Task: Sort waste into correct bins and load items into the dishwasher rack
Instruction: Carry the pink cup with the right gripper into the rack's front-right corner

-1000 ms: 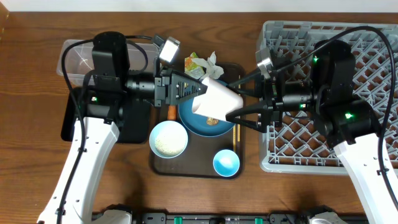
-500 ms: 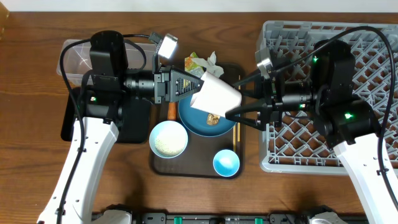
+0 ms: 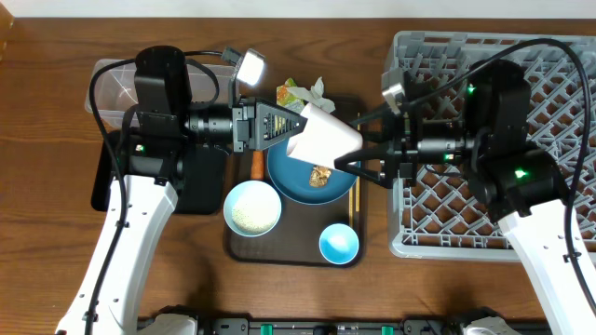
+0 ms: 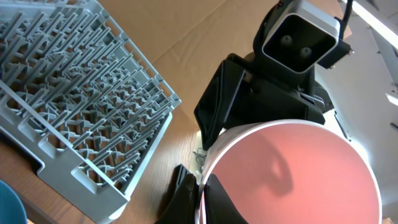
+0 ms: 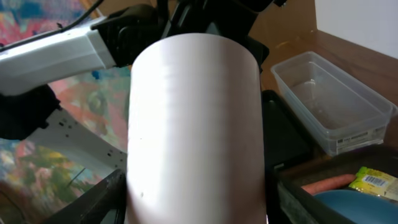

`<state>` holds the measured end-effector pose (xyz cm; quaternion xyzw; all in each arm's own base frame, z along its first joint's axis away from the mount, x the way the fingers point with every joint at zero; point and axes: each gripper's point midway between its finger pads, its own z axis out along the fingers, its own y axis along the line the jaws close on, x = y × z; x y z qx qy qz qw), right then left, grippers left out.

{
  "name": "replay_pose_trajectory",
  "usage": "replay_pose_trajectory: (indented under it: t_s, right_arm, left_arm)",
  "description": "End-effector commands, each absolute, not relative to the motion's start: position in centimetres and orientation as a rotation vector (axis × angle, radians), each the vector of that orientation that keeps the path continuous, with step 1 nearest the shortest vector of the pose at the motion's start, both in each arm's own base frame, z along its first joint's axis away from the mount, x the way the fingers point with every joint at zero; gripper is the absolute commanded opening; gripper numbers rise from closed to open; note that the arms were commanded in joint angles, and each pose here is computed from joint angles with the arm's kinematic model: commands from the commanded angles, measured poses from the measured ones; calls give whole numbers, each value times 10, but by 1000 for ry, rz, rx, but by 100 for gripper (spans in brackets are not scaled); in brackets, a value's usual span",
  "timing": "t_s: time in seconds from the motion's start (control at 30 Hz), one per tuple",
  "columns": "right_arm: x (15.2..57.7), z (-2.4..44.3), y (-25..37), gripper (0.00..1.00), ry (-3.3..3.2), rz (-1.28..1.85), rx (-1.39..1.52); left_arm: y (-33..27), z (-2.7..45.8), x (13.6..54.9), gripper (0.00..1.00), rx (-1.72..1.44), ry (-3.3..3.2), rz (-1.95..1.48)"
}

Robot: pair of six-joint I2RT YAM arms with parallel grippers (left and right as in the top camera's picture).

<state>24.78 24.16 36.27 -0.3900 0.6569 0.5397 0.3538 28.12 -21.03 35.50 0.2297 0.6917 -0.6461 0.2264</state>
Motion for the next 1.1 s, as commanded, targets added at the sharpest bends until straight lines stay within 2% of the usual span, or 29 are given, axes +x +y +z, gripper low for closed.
replay_pose_trajectory:
  t_s: [0.0,0.1,0.53,0.63,0.67,0.7,0.83,0.87,1.07]
  right_arm:
    - [242,370,248,72,1667,1379,-1041]
    - [239,371,251,73,1660,1385,-1053]
    - [251,363,250,50,1723,1307,-999]
    - [270,352,239,50,1827,1187,-886]
    - [278,347,231,50,1880,1136,-817]
    - [287,342,222,48,1934,1082,-739]
    - [310,330,170,45,2082,913,-439]
    - [316,326,151,41,2122,863,-334]
    - [316,285,30,44,2316,569,282]
  left_arm:
    - [-210,360,284,6,624,1903,-1767]
    - [-210,361,285,6,635,1891,-1759]
    - [-210,362,285,8,638,1884,-1754]
    - [-208,365,288,56,634,1875,-1748]
    - [-207,367,289,76,624,1876,-1751]
    - [-205,369,290,82,613,1874,-1753]
    - [-200,375,296,87,602,1853,-1738]
    - [-199,375,296,88,599,1853,-1734]
    - [-198,375,297,88,596,1853,-1733]
